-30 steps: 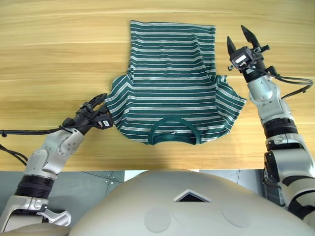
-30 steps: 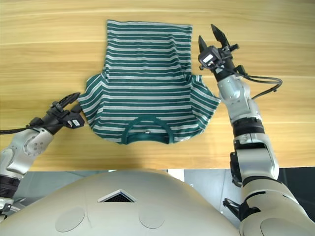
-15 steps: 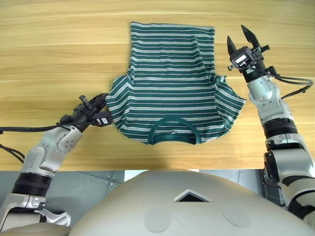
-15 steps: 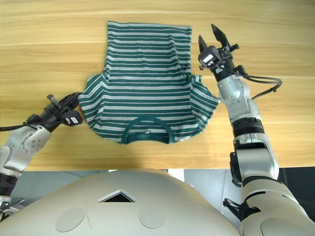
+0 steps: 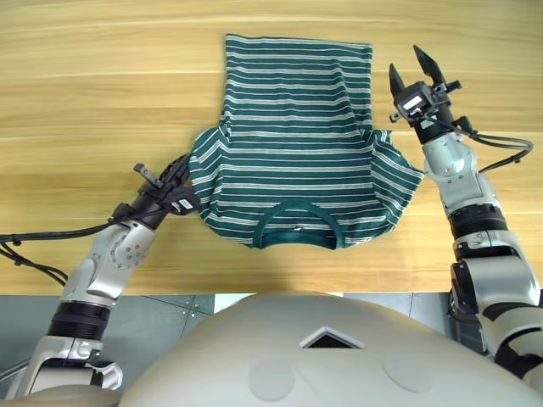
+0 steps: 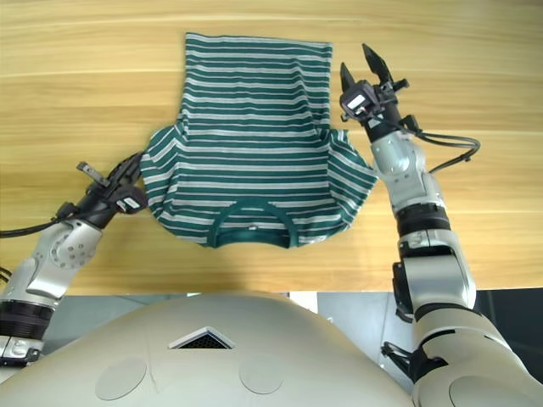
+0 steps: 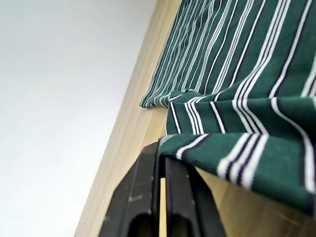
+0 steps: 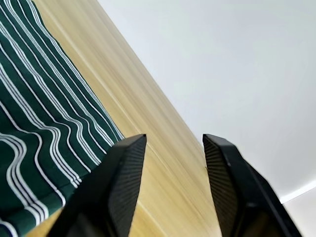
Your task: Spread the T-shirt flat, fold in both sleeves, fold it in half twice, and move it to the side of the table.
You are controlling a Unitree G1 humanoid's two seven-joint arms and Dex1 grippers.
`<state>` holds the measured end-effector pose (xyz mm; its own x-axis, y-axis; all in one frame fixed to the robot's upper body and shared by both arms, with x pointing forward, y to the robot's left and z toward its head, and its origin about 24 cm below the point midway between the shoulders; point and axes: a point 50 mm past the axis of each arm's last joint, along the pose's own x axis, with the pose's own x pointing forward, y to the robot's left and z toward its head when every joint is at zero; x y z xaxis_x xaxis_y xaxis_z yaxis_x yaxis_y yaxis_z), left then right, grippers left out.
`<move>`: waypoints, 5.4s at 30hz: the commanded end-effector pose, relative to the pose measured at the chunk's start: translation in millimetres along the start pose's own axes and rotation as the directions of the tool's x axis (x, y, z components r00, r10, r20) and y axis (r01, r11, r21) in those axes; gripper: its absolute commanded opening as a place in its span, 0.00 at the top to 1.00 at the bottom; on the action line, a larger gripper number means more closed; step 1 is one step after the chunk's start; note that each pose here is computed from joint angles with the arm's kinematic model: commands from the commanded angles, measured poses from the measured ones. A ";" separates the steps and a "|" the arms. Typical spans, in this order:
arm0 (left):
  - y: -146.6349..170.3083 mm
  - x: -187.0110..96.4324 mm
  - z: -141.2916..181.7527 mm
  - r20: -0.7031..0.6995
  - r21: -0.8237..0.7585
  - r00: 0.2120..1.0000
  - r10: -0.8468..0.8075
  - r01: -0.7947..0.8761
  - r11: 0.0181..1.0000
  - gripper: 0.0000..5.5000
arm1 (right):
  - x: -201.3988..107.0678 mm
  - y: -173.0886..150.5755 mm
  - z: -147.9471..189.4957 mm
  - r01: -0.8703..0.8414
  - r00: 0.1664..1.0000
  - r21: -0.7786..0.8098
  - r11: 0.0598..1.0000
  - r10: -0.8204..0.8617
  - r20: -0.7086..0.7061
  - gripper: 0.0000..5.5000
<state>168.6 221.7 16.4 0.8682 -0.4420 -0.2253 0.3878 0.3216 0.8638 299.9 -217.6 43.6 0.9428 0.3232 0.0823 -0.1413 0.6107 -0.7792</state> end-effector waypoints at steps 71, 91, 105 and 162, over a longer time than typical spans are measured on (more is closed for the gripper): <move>-10.5 23.5 71.6 0.475 -0.221 0.880 0.006 0.113 0.969 0.17 | -159.7 2.7 -26.1 -0.569 0.811 -0.359 0.740 0.434 -0.392 0.61; -4.0 24.3 72.4 0.473 -0.240 0.878 0.070 0.052 0.969 0.17 | -155.4 20.4 -31.1 -0.588 0.805 -0.346 0.731 0.485 -0.343 0.88; 1.0 25.5 69.3 0.466 -0.240 0.879 0.098 0.019 0.971 0.17 | -138.6 21.5 -3.6 -0.443 0.897 -0.286 0.850 0.419 -0.143 1.00; -9.5 -45.7 27.6 0.237 0.081 0.790 -0.565 0.564 0.822 0.17 | -73.1 -62.1 42.1 -0.237 0.940 -0.022 0.971 0.235 0.247 0.53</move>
<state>127.2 221.5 36.8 0.4745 -0.7252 -0.4989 0.7306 0.0083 0.6828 220.2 -243.8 111.0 0.7706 0.6343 0.0620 -0.3619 0.5156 -0.7766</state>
